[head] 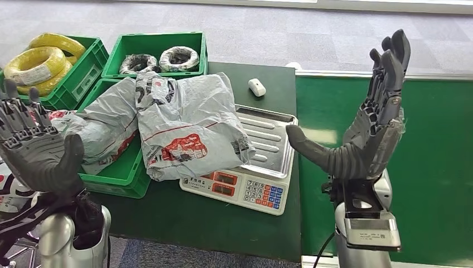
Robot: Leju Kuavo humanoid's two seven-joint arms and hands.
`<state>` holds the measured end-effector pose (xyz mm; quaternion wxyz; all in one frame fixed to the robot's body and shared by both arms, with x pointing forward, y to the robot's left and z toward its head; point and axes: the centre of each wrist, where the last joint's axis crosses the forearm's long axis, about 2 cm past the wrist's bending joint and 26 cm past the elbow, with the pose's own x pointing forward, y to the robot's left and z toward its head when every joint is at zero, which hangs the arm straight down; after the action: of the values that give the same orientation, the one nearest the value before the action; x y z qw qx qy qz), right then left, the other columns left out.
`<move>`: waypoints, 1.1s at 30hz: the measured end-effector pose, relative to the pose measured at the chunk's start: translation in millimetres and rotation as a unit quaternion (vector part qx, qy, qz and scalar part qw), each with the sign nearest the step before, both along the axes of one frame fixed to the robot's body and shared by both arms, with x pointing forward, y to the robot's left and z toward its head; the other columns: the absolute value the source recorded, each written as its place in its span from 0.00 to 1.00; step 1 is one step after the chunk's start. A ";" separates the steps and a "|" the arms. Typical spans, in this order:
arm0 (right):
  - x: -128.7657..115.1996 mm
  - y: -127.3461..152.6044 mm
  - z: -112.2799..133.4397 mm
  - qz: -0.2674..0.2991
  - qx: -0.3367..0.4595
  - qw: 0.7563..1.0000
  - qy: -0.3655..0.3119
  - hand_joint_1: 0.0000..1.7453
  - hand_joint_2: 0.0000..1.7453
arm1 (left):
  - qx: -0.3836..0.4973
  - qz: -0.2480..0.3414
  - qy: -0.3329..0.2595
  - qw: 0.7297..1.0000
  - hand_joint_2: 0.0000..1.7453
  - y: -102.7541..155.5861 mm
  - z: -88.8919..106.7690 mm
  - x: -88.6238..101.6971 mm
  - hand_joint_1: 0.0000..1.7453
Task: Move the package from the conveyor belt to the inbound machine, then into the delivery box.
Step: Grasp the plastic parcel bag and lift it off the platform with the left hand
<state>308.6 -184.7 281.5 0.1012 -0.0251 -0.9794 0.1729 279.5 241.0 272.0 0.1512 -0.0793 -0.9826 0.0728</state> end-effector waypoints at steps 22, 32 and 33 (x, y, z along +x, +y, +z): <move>-44.4 27.1 -15.2 0.107 -0.043 0.993 0.007 0.00 1.00 | 0.278 0.296 0.017 0.914 1.00 -30.1 48.8 49.5 0.00; -41.1 50.8 -46.8 0.169 -0.084 0.979 0.076 0.00 1.00 | 0.640 0.437 0.064 0.629 1.00 -135.4 12.2 145.2 0.00; -41.2 51.7 -48.4 0.171 -0.085 0.978 0.079 0.00 1.00 | 0.652 0.431 0.065 0.620 1.00 -137.7 6.6 147.5 0.00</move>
<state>267.4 -133.0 233.1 0.1450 0.1476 -0.9398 0.2719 427.0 103.3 278.6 0.1779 0.4781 -0.6808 -0.5255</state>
